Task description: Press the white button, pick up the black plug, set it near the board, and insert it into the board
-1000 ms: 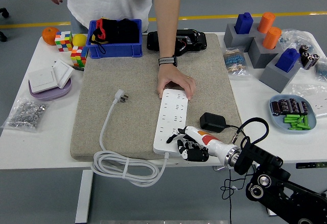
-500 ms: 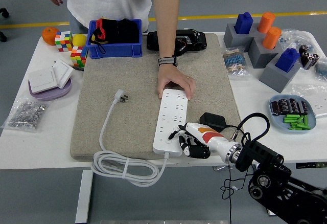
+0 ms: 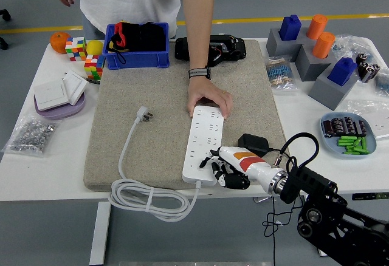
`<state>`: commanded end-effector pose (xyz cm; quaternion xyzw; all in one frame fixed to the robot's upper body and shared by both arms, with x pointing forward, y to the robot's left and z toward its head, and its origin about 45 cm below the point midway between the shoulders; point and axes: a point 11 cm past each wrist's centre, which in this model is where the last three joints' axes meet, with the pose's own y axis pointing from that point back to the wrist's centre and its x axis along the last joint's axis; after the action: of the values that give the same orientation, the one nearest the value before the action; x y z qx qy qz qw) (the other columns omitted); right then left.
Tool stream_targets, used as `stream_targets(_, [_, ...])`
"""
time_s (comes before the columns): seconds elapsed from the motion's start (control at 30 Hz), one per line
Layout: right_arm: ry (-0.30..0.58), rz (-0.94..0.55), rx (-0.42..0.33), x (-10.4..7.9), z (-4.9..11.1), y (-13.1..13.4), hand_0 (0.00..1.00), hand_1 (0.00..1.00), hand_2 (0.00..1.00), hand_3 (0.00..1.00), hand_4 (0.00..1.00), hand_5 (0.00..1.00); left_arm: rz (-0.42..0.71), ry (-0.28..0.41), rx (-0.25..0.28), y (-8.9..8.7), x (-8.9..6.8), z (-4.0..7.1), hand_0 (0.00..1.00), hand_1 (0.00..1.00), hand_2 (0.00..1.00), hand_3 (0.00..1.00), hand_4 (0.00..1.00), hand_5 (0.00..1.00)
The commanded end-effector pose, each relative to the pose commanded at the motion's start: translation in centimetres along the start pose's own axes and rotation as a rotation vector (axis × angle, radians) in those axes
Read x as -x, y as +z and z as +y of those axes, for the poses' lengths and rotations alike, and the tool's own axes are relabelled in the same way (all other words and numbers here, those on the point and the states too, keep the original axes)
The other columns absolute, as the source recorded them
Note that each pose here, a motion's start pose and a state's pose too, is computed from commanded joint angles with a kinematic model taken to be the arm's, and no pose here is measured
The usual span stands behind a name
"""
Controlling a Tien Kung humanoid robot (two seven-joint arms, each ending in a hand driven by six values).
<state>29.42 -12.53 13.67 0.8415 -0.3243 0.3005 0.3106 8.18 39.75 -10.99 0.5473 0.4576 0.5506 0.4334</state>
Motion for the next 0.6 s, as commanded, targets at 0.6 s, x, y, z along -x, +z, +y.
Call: stream_targets(0.6, [0.013,0.027,-0.005,-0.06,-0.10,0.38,0.002,0.002,0.134,0.594,0.190,0.002,0.001,0.000,-0.002,-0.04,0.01,-0.01,0.774,0.710,0.668,0.736,0.661,0.538])
